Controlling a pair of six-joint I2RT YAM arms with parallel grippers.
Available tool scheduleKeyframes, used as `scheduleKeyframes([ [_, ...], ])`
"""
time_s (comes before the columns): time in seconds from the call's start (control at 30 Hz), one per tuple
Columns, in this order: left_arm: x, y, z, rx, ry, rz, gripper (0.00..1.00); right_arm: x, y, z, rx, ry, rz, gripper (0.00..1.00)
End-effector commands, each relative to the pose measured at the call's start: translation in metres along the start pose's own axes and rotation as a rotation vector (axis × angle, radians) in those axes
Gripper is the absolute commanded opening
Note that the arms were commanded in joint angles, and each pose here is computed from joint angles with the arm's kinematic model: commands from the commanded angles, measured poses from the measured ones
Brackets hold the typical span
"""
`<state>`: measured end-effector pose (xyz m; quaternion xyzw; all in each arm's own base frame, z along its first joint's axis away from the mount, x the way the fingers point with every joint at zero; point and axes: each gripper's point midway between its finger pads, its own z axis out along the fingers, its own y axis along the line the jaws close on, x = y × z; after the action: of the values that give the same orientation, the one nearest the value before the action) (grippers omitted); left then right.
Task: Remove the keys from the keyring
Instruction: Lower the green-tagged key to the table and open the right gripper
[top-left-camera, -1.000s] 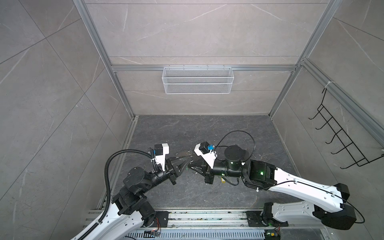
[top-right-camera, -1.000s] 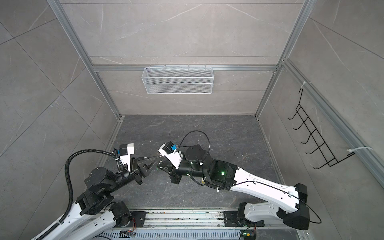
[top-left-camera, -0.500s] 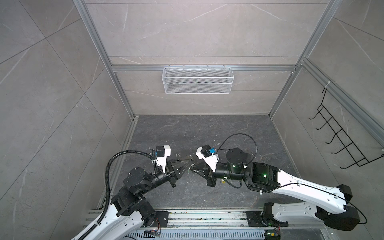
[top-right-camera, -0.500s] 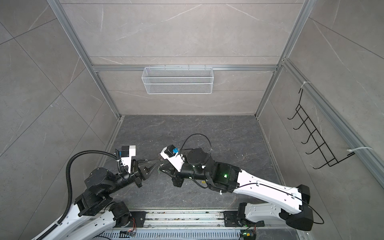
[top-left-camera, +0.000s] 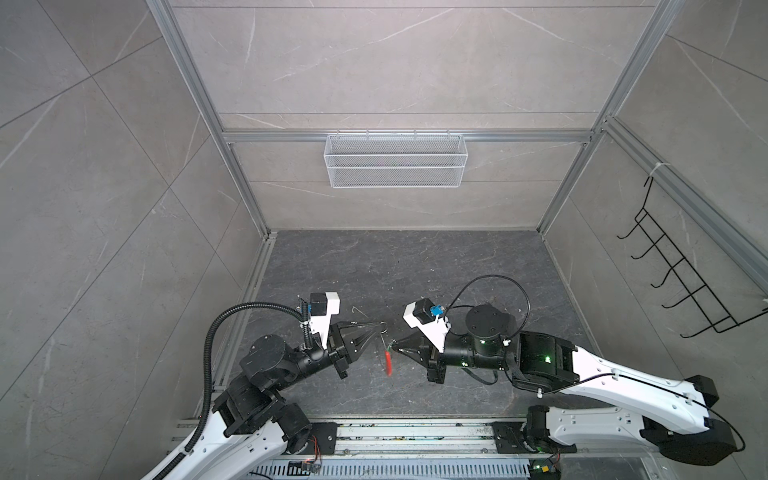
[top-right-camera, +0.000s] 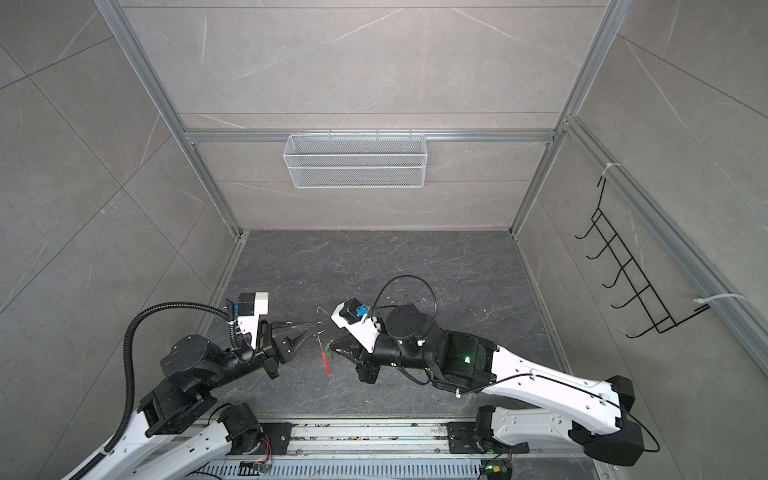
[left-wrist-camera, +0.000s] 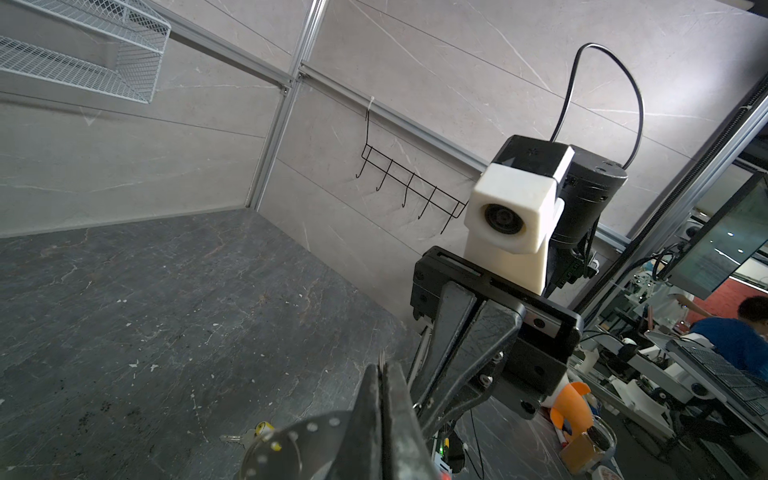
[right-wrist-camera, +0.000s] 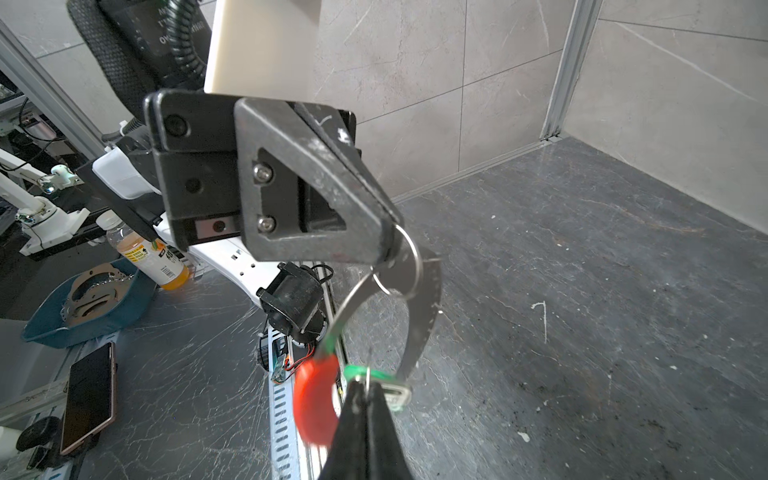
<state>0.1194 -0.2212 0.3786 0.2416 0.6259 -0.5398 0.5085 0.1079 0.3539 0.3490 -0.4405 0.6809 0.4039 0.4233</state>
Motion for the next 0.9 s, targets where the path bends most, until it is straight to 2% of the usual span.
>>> scheduleKeyframes([
  [0.0, -0.022, -0.017, -0.009, 0.039, -0.048, 0.054, 0.00, 0.003, -0.002, -0.007, 0.017, 0.000, -0.020, 0.00],
  [0.23, -0.018, -0.009, -0.015, -0.012, -0.043, 0.050, 0.00, 0.009, -0.020, -0.021, 0.124, -0.010, -0.002, 0.00],
  [0.4, -0.010, 0.003, -0.019, -0.066, -0.041, 0.030, 0.00, 0.034, -0.045, -0.030, 0.257, 0.017, 0.044, 0.00],
  [0.57, -0.001, 0.012, -0.025, -0.099, -0.053, 0.008, 0.00, 0.084, -0.066, -0.024, 0.354, 0.129, 0.117, 0.00],
  [0.87, 0.012, 0.023, -0.029, -0.129, -0.052, -0.029, 0.00, 0.192, -0.089, 0.014, 0.412, 0.360, 0.320, 0.00],
])
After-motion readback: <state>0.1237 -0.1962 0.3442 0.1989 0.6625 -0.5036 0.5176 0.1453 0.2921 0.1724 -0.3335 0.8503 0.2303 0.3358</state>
